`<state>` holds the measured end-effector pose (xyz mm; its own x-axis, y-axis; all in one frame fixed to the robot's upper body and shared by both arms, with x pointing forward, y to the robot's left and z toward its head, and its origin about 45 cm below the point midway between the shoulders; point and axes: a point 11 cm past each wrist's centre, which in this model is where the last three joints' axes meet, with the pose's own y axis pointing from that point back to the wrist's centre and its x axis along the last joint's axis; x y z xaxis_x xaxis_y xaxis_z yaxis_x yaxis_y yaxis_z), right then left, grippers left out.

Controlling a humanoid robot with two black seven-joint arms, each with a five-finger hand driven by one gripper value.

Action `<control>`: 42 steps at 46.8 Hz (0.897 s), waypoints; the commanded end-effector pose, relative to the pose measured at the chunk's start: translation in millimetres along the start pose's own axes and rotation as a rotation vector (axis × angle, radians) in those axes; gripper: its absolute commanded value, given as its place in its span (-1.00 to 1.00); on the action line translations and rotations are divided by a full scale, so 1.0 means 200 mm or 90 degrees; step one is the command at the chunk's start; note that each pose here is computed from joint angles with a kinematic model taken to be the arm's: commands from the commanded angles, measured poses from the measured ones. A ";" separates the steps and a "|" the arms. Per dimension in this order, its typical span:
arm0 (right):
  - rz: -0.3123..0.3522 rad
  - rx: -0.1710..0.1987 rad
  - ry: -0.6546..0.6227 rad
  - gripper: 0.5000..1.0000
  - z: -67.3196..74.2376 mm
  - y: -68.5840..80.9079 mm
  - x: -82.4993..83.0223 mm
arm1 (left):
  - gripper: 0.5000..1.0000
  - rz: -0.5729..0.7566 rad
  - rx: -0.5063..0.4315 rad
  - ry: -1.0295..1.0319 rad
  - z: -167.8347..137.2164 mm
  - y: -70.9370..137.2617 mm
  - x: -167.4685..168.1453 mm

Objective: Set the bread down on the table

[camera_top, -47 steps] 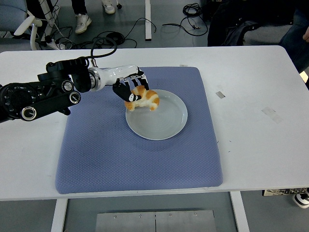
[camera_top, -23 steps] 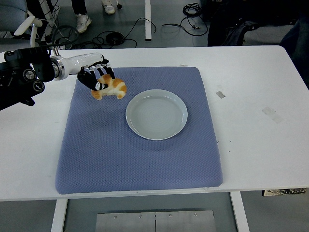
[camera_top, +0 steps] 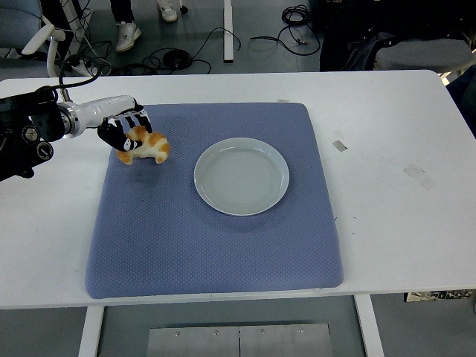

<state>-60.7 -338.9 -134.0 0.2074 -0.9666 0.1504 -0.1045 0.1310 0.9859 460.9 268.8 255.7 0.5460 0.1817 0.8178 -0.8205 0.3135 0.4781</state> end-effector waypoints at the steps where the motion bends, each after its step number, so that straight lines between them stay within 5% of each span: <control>1: 0.000 0.000 0.000 1.00 0.00 0.00 0.00 | -1.00 -0.001 0.001 -0.003 -0.01 0.00 -0.01; 15: 0.000 0.000 0.000 1.00 0.00 0.00 0.00 | -0.98 0.010 0.000 0.009 -0.01 -0.01 -0.01; 18: 0.000 0.000 0.000 1.00 0.00 0.00 0.00 | -0.65 0.019 -0.001 0.012 -0.01 -0.01 0.01; 22: 0.000 0.000 0.000 1.00 0.00 0.00 0.00 | 0.05 0.024 -0.004 0.015 0.00 -0.01 0.02; 26: 0.000 0.000 0.000 1.00 0.00 0.00 0.00 | 0.43 0.025 -0.005 0.017 0.00 -0.01 0.03; 42: 0.000 0.000 0.000 1.00 0.00 0.00 0.00 | 0.61 0.020 -0.011 0.028 0.02 -0.02 0.02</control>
<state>-60.7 -338.9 -134.0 0.2078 -0.9666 0.1503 -0.1044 0.1308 0.9859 464.0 263.9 256.9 0.5295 0.2186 0.8197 -0.8317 0.3240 0.4508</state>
